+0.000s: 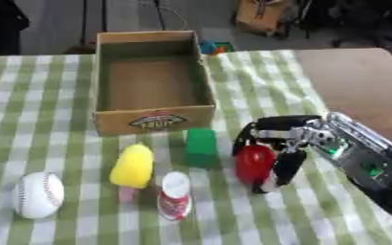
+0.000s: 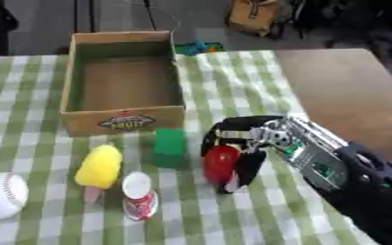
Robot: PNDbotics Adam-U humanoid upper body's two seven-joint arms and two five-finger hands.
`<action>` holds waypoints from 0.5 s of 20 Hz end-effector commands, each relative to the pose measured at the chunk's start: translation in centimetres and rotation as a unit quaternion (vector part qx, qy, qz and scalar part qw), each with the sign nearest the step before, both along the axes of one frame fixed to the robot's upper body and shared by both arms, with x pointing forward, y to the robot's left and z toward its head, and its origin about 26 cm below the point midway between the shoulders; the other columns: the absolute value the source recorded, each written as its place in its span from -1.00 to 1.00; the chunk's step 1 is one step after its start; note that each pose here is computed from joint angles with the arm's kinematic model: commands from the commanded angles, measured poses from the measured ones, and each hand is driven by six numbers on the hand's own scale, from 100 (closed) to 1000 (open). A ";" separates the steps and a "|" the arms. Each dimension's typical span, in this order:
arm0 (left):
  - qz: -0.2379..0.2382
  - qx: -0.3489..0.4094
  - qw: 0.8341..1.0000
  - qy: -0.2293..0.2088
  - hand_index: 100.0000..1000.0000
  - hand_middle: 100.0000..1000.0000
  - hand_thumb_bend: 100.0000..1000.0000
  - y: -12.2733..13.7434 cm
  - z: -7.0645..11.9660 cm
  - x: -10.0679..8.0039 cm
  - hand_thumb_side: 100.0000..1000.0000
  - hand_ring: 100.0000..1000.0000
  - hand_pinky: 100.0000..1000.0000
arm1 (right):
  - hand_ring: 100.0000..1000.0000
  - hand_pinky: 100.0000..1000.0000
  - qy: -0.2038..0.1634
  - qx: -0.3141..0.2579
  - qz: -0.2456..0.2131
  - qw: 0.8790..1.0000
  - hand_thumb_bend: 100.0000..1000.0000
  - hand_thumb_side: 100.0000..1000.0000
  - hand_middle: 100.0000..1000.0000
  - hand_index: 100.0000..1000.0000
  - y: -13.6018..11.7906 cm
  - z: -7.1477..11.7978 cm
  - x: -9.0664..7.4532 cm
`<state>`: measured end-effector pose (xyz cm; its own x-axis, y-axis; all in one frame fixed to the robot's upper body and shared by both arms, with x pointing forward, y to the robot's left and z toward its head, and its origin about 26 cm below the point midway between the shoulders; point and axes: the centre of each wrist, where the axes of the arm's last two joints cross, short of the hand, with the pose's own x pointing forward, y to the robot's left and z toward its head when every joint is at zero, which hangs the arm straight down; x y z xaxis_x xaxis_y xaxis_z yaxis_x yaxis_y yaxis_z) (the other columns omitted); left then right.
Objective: Pick up objects on the table and place them in the box.
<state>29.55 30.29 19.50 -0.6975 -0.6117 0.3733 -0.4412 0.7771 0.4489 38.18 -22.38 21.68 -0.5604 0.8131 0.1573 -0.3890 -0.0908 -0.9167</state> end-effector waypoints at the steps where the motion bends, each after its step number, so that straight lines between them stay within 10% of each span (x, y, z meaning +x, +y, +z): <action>1: -0.001 0.006 1.000 -0.009 0.28 0.10 -1.00 0.0 0.6 -0.3 0.83 0.20 0.47 | -0.16 -1.00 -0.030 -0.002 -0.004 1.000 -0.71 -0.90 -0.12 0.10 -0.8 2.3 -0.2; 10: 0.000 0.010 1.000 -0.003 0.28 0.10 -1.00 0.2 0.4 -0.3 0.84 0.20 0.47 | -0.17 -1.00 -0.063 -0.006 0.008 0.998 -0.80 -0.83 -0.14 0.02 -0.6 6.1 -1.1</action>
